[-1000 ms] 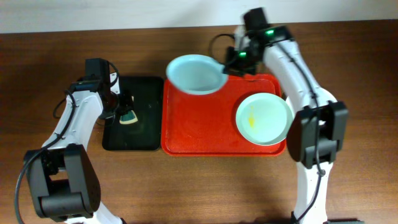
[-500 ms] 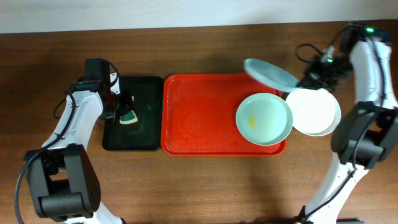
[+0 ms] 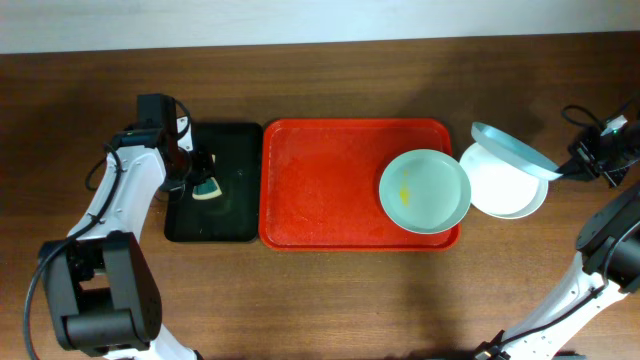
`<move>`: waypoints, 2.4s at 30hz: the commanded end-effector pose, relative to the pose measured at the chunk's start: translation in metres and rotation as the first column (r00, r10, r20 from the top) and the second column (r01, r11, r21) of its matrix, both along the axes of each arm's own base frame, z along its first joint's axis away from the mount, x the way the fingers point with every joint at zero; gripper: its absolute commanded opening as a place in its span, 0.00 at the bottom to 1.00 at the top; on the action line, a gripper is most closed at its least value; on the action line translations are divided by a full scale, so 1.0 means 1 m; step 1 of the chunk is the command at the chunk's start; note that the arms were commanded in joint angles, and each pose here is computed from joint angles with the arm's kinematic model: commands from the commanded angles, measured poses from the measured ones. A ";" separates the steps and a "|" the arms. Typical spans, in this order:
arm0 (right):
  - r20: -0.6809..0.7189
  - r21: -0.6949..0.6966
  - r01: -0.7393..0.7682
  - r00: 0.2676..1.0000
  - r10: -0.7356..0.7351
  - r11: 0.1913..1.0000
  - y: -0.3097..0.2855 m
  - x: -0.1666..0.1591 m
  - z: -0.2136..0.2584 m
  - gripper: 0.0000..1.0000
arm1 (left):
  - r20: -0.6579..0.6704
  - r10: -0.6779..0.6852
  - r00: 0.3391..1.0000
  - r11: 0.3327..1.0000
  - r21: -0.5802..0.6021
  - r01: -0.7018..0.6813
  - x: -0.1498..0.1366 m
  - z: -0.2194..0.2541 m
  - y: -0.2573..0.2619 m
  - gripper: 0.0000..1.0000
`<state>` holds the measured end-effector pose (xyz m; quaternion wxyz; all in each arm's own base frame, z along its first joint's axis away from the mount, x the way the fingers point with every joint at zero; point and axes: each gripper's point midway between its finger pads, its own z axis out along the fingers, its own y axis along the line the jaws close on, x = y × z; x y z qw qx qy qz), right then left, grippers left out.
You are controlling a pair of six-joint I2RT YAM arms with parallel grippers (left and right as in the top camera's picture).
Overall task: Clean dirty plates on tray and stack at the side
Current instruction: 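Carry the plate right and lay it on the white plate on the table, then release the stacked plate and raise the right gripper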
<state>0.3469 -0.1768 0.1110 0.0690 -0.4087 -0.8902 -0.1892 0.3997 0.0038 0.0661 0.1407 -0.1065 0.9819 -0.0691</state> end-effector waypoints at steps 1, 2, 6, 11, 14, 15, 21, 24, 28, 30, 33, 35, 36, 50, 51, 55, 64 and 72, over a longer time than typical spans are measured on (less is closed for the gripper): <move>0.008 -0.060 -0.028 1.000 0.029 0.998 -0.004 -0.003 0.011 0.04 | 0.002 -0.030 1.000 1.000 -0.004 0.030 -0.001 -0.001 -0.005 0.00; 0.003 -0.068 -0.032 0.999 0.032 0.997 -0.005 -0.003 0.010 0.04 | 0.002 -0.031 1.000 0.999 -0.004 0.031 0.000 -0.001 -0.006 0.00; -0.032 -0.108 -0.051 0.998 0.048 0.993 -0.009 -0.007 0.002 0.04 | 0.002 -0.032 0.999 0.999 -0.004 0.032 -0.001 -0.001 -0.006 0.00; -0.032 -0.109 -0.055 0.998 0.052 0.993 -0.008 -0.006 -0.006 0.04 | 0.002 -0.032 0.999 0.999 -0.004 0.032 -0.001 -0.001 -0.006 0.00; -0.030 -0.116 -0.059 0.998 0.056 0.992 -0.008 -0.004 -0.014 0.04 | 0.002 -0.032 0.999 0.999 -0.004 0.032 0.000 -0.001 -0.006 0.00; -0.030 -0.115 -0.059 0.998 0.056 0.992 -0.008 -0.004 -0.016 0.04 | 0.002 -0.032 0.999 0.999 -0.004 0.032 0.000 -0.001 -0.006 0.00; -0.022 -0.121 -0.058 0.998 0.056 0.991 -0.010 -0.002 -0.021 0.04 | 0.002 -0.032 0.999 0.999 -0.004 0.032 0.000 -0.001 -0.006 0.00; -0.011 -0.129 -0.057 0.998 0.056 0.990 -0.012 0.001 -0.022 0.04 | 0.004 -0.032 0.999 0.999 -0.004 0.032 0.000 -0.001 -0.006 0.00; 0.003 -0.140 -0.055 0.998 0.056 0.989 -0.014 0.004 -0.022 0.04 | 0.006 -0.032 0.999 0.999 -0.004 0.032 0.000 0.000 -0.006 0.00; 0.005 -0.142 -0.055 0.998 0.056 0.988 -0.014 0.005 -0.022 0.04 | 0.006 -0.032 0.999 0.999 -0.004 0.032 0.000 0.000 -0.006 0.00; 0.010 -0.145 -0.054 0.998 0.056 0.988 -0.015 0.006 -0.023 0.04 | 0.006 -0.032 0.999 0.999 -0.004 0.032 0.000 0.000 -0.006 0.00; 0.013 -0.147 -0.060 0.998 0.063 0.987 -0.013 0.008 -0.023 0.04 | 0.006 -0.032 0.999 0.999 -0.004 0.032 0.000 0.000 -0.006 0.00; 0.013 -0.148 -0.064 0.998 0.066 0.987 -0.012 0.009 -0.023 0.05 | 0.006 -0.032 0.999 0.999 -0.004 0.032 0.000 0.000 -0.006 0.00; 0.006 -0.151 -0.092 0.996 0.094 0.984 -0.003 0.012 -0.024 0.26 | 0.006 -0.033 0.999 0.999 -0.004 0.033 0.000 0.000 -0.006 0.00; 0.002 -0.148 -0.096 0.995 0.097 0.984 -0.001 0.012 -0.024 0.26 | 0.006 -0.033 0.999 0.999 -0.004 0.033 0.000 0.000 -0.006 0.00; -0.016 -0.134 -0.139 0.990 0.138 0.981 0.016 0.014 -0.023 0.27 | 0.006 -0.033 0.999 0.999 -0.004 0.033 0.001 0.000 -0.006 0.00; -0.079 -0.095 -0.377 0.926 0.370 0.922 0.086 0.016 -0.020 0.37 | 0.006 -0.033 0.999 0.999 -0.004 0.033 0.000 0.000 -0.006 0.00; -0.176 -0.080 -0.551 0.828 0.533 0.830 0.143 0.005 -0.016 0.37 | 0.006 -0.033 0.999 0.999 -0.004 0.033 0.000 0.000 -0.006 0.00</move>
